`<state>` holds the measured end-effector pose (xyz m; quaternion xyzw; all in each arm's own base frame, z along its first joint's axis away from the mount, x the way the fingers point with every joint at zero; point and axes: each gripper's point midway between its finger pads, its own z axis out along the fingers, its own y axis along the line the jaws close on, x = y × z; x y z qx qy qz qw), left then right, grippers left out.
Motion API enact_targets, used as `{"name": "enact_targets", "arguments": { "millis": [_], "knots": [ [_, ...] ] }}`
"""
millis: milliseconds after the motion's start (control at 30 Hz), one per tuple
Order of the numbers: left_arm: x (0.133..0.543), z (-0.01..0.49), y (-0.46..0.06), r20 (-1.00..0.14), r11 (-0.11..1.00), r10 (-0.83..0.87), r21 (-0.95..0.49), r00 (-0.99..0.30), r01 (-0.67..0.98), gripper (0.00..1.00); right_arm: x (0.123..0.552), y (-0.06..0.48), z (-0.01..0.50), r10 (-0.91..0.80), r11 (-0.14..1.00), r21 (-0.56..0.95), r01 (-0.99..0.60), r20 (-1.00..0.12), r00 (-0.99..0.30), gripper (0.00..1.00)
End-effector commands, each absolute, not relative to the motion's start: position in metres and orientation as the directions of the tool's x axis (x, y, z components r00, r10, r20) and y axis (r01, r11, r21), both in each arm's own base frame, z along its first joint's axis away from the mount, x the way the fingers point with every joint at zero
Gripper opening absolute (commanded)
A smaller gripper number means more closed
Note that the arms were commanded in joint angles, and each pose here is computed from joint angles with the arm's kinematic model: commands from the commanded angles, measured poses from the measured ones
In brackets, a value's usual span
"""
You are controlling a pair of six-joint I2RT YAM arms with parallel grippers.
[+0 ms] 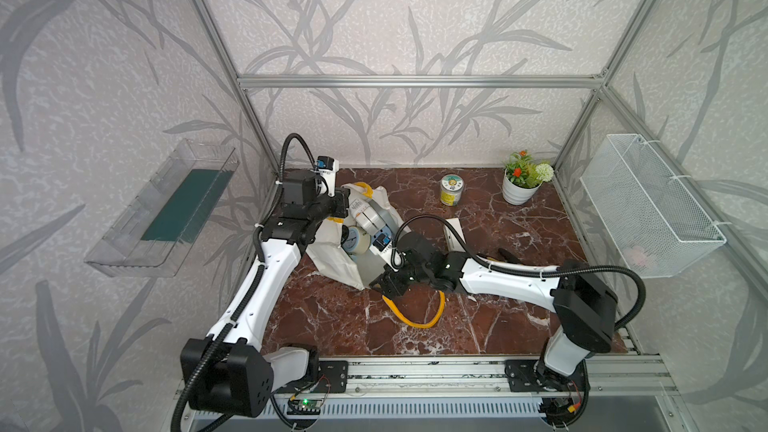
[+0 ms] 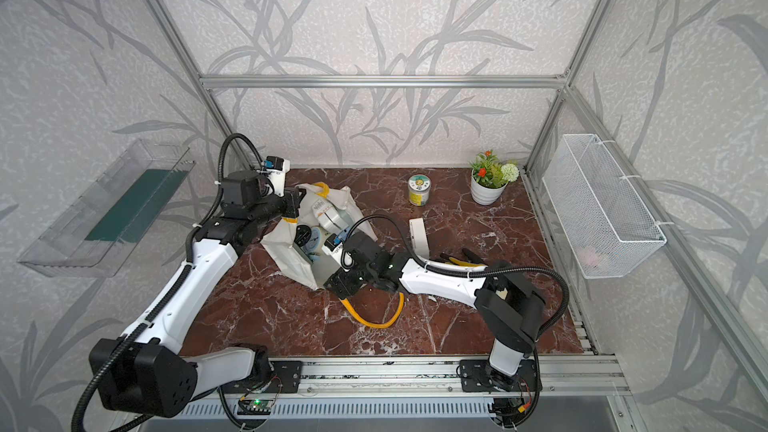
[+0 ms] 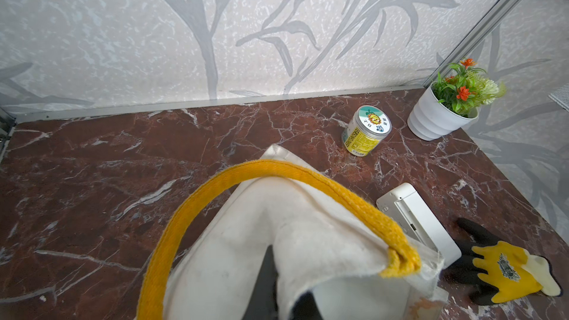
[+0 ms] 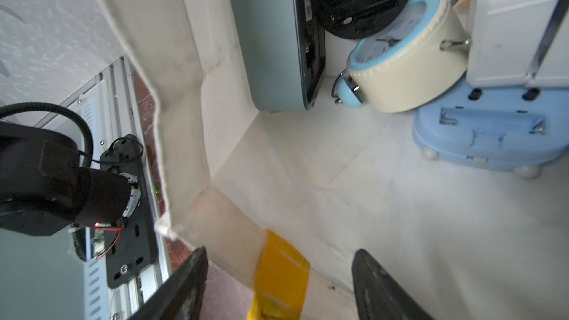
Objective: Take the alarm clock out of the canvas bag
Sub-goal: Pick up the alarm from the canvas bag.
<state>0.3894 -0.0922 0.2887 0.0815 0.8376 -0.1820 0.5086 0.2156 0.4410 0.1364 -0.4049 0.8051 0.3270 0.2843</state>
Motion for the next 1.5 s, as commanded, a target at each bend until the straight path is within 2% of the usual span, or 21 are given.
{"name": "enact_targets", "arguments": {
  "millis": [0, 133, 267, 333, 567, 733, 1033, 1267, 1467],
  "knots": [
    [0.388, 0.355, -0.102, -0.963, 0.886, -0.09, -0.194, -0.256, 0.421, 0.0, 0.221, 0.447, 0.13, -0.496, 0.491, 0.244, -0.836, -0.711, -0.499, 0.76],
    [0.381, 0.353, -0.104, -0.959, 0.876, -0.114, -0.22, -0.259, 0.429, 0.0, 0.221, 0.457, 0.128, -0.507, 0.484, 0.271, -0.832, -0.688, -0.519, 0.8],
    [0.374, 0.351, -0.107, -0.953, 0.862, -0.14, -0.25, -0.267, 0.441, 0.0, 0.226, 0.461, 0.128, -0.448, 0.51, 0.4, -0.761, -0.632, -0.632, 0.9],
    [0.37, 0.35, -0.109, -0.951, 0.853, -0.154, -0.266, -0.27, 0.45, 0.0, 0.246, 0.456, 0.13, -0.379, 0.535, 0.457, -0.711, -0.622, -0.685, 0.91],
    [0.359, 0.351, -0.109, -0.954, 0.846, -0.162, -0.267, -0.253, 0.463, 0.0, 0.274, 0.456, 0.129, -0.238, 0.565, 0.574, -0.593, -0.575, -0.783, 0.91],
    [0.353, 0.353, -0.11, -0.953, 0.837, -0.178, -0.279, -0.246, 0.471, 0.0, 0.286, 0.469, 0.127, -0.143, 0.525, 0.684, -0.506, -0.516, -0.845, 0.9],
    [0.347, 0.358, -0.11, -0.943, 0.814, -0.253, -0.329, -0.218, 0.479, 0.0, 0.304, 0.479, 0.103, -0.039, 0.521, 0.764, -0.381, -0.424, -0.905, 0.87],
    [0.346, 0.357, -0.109, -0.937, 0.815, -0.27, -0.344, -0.221, 0.466, 0.0, 0.302, 0.479, 0.106, -0.025, 0.5, 0.786, -0.363, -0.406, -0.913, 0.85],
    [0.357, 0.359, -0.101, -0.933, 0.838, -0.291, -0.354, -0.21, 0.414, 0.0, 0.281, 0.472, 0.102, 0.002, 0.504, 0.799, -0.329, -0.382, -0.924, 0.83]
  ]
}}
